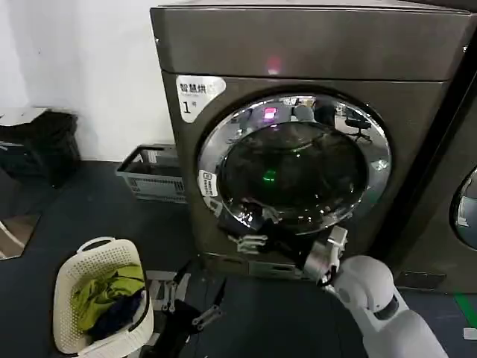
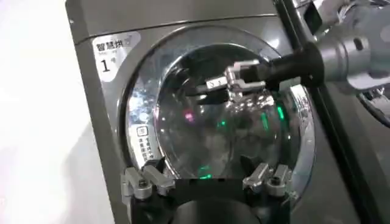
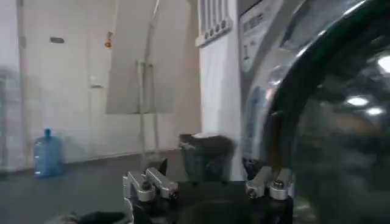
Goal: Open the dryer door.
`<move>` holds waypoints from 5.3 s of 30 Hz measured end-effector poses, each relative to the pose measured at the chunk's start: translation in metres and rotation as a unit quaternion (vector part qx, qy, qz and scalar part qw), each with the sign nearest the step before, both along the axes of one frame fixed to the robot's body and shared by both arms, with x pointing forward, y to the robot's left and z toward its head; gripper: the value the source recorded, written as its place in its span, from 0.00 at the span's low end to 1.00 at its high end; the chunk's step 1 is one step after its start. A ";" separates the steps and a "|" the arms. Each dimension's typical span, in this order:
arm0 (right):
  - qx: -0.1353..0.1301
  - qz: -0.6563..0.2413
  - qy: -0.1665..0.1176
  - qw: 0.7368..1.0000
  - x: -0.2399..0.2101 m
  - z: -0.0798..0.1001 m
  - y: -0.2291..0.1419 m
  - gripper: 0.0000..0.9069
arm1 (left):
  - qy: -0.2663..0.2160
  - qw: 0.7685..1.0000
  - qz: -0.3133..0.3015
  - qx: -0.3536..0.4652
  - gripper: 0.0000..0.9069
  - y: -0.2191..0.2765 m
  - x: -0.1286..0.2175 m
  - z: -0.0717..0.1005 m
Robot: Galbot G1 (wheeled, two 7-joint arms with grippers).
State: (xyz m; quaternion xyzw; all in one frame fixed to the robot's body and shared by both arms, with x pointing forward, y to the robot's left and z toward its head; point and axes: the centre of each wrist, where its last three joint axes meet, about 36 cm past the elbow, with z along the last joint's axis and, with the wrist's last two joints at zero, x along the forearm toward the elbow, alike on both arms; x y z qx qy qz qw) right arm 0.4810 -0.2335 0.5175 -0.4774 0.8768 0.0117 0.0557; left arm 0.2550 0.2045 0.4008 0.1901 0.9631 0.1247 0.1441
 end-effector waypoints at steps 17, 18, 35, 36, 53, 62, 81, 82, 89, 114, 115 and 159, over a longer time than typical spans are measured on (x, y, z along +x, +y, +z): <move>-0.021 0.006 0.006 1.000 0.065 -0.027 0.015 1.00 | -0.002 1.000 0.005 0.002 1.00 0.002 0.000 0.002; -0.022 0.006 0.004 1.000 0.068 -0.028 0.016 1.00 | -0.002 1.000 0.005 0.003 1.00 0.002 0.000 0.002; -0.026 0.012 0.004 1.000 0.106 -0.036 0.037 1.00 | 0.001 1.000 0.002 0.010 1.00 0.003 0.000 -0.002; -0.026 0.013 0.005 1.000 0.107 -0.036 0.038 1.00 | 0.002 1.000 0.002 0.010 1.00 0.003 0.000 -0.003; -0.029 0.017 0.015 0.999 0.124 -0.039 0.051 1.00 | 0.005 1.000 -0.001 0.010 1.00 0.001 0.001 -0.006; -0.027 0.003 0.020 0.999 0.127 -0.037 0.063 1.00 | 0.005 1.000 -0.002 0.011 1.00 0.002 0.000 -0.006; -0.029 0.005 0.028 0.999 0.136 -0.031 0.083 1.00 | 0.000 1.000 -0.002 0.011 1.00 0.002 0.000 -0.004; -0.030 0.005 0.028 0.999 0.137 -0.030 0.083 1.00 | 0.000 1.000 -0.002 0.011 1.00 0.002 0.000 -0.004; -0.033 0.007 0.028 0.999 0.143 -0.027 0.089 1.00 | -0.002 1.000 -0.003 0.012 1.00 0.002 0.000 -0.003; -0.048 0.069 0.043 0.996 0.115 -0.015 0.076 1.00 | -0.003 1.000 0.000 0.017 1.00 0.013 0.003 0.002; -0.048 0.073 0.043 0.995 0.112 -0.014 0.075 1.00 | -0.003 1.000 0.002 0.018 1.00 0.015 0.003 0.002; -0.053 0.276 0.061 0.958 -0.037 0.015 -0.003 1.00 | -0.008 0.999 0.031 0.034 1.00 0.084 0.041 0.023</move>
